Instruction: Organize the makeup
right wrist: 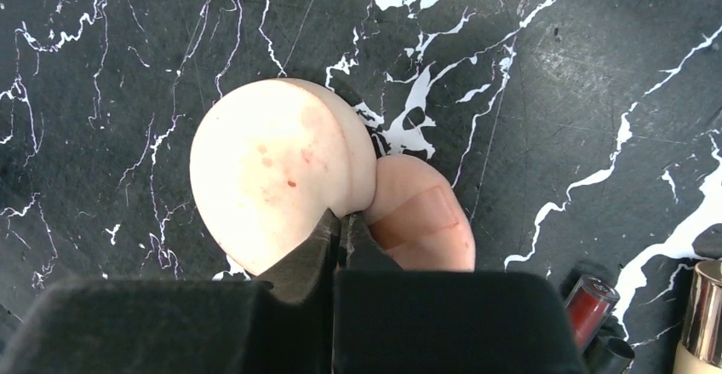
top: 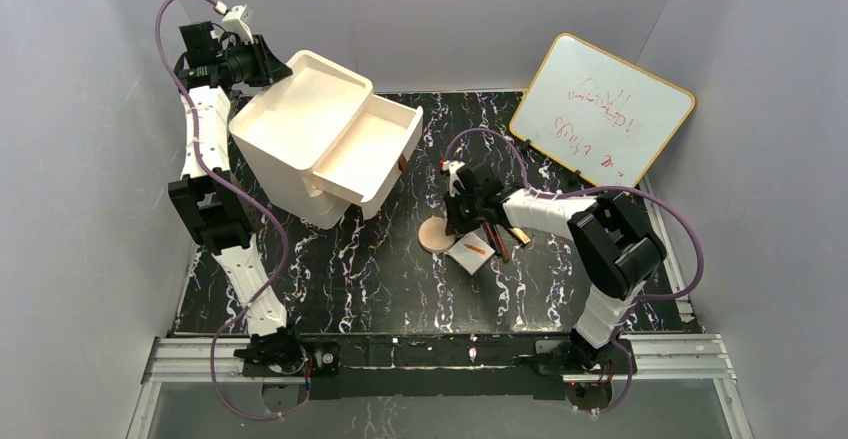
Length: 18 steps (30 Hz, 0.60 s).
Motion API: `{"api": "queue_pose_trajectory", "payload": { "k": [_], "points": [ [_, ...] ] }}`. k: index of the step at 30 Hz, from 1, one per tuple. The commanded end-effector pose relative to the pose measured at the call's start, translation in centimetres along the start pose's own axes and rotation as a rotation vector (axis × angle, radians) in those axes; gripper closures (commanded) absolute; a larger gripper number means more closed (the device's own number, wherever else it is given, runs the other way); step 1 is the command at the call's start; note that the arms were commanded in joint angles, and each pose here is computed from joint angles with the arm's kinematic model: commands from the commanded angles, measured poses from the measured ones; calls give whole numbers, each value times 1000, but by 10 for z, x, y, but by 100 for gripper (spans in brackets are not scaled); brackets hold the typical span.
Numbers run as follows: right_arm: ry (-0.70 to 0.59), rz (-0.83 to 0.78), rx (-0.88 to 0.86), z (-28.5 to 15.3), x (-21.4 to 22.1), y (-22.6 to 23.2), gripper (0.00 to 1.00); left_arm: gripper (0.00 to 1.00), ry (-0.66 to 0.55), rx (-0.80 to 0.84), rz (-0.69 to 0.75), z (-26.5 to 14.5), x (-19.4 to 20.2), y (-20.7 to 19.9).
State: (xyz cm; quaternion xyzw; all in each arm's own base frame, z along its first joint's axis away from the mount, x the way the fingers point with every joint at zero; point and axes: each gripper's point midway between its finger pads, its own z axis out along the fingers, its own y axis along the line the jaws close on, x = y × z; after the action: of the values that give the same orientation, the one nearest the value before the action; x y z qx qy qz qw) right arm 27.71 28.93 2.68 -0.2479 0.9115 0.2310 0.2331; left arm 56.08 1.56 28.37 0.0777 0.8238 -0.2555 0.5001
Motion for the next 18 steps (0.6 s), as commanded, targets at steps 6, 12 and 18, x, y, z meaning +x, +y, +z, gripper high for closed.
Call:
{"api": "queue_pose_trajectory", "payload": {
  "k": [6, 12, 18],
  "points": [
    [-123, -118, -22, -44, -71, 40, 99, 100, 2, 9, -173, 0, 15, 12],
    [-290, -175, -16, -95, -135, 63, 99, 100, 22, -30, -161, -4, 22, 22],
    [-447, -235, -33, -152, -198, 90, 99, 100, 2, -109, -126, -15, 13, 27]
  ]
}}
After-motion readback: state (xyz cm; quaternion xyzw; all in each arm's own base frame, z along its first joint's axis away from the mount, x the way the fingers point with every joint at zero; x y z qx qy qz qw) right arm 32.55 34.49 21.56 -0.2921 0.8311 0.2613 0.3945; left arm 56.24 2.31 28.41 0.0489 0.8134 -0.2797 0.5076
